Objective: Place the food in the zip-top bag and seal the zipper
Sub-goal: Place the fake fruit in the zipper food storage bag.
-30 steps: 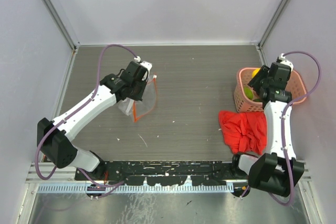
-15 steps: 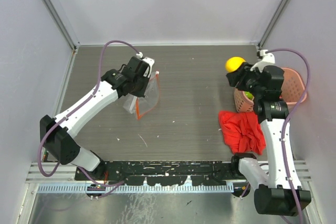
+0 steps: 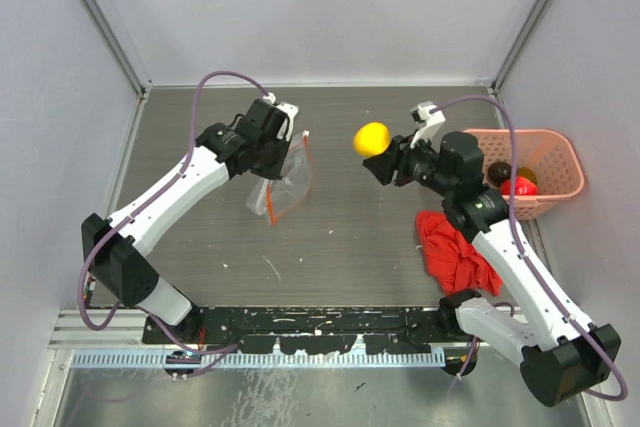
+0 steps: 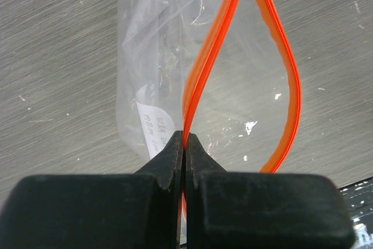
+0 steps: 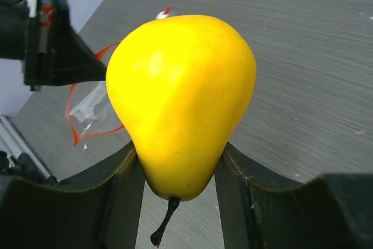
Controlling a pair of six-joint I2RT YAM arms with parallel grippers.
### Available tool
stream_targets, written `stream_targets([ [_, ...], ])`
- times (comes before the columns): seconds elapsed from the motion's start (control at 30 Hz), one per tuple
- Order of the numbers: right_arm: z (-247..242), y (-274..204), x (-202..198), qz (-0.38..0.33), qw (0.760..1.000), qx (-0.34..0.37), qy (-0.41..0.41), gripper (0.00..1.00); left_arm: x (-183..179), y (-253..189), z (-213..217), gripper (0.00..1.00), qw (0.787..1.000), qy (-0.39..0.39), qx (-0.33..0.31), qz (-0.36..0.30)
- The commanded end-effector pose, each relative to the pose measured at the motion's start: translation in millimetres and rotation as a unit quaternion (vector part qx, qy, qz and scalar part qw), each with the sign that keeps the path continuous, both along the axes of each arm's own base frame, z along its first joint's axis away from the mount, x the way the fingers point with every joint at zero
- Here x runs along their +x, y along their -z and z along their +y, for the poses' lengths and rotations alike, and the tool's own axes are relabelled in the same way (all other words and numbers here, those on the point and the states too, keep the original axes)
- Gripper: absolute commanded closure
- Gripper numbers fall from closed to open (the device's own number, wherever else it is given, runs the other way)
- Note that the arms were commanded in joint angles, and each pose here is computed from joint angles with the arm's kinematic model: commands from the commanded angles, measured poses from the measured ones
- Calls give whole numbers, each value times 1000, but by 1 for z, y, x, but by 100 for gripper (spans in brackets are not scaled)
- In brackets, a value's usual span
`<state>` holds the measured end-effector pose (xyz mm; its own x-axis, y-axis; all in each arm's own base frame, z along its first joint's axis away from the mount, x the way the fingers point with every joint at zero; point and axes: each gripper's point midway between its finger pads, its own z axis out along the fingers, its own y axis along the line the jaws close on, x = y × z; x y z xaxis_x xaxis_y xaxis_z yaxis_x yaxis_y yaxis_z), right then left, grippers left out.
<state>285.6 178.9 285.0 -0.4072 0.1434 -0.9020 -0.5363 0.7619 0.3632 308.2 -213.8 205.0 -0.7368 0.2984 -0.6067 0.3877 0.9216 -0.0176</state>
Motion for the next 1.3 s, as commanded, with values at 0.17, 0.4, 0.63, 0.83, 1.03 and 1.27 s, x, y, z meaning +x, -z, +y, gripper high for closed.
stream_targets([
  [0.17, 83, -13, -14, -39, 992, 44, -112, 95, 1, -19, -29, 100, 998, 13, -60, 7],
  [0.4, 121, 14, -25, -5, 986, 43, -162, 95, -2, -20, -32, 100, 998, 16, -68, 9],
  [0.63, 132, 53, -27, 37, 983, 36, -175, 95, -4, -22, -34, 100, 997, 20, -76, 9],
  [0.83, 132, 75, -22, 57, 984, 23, -164, 95, -9, -27, -36, 100, 996, 29, -85, 8],
  [1.03, 136, 80, -15, 65, 985, 26, -158, 96, -21, -31, -43, 100, 994, 50, -95, 12],
  [1.27, 143, 88, -7, 83, 984, 18, -156, 96, -35, -41, -52, 100, 992, 75, -103, 5],
])
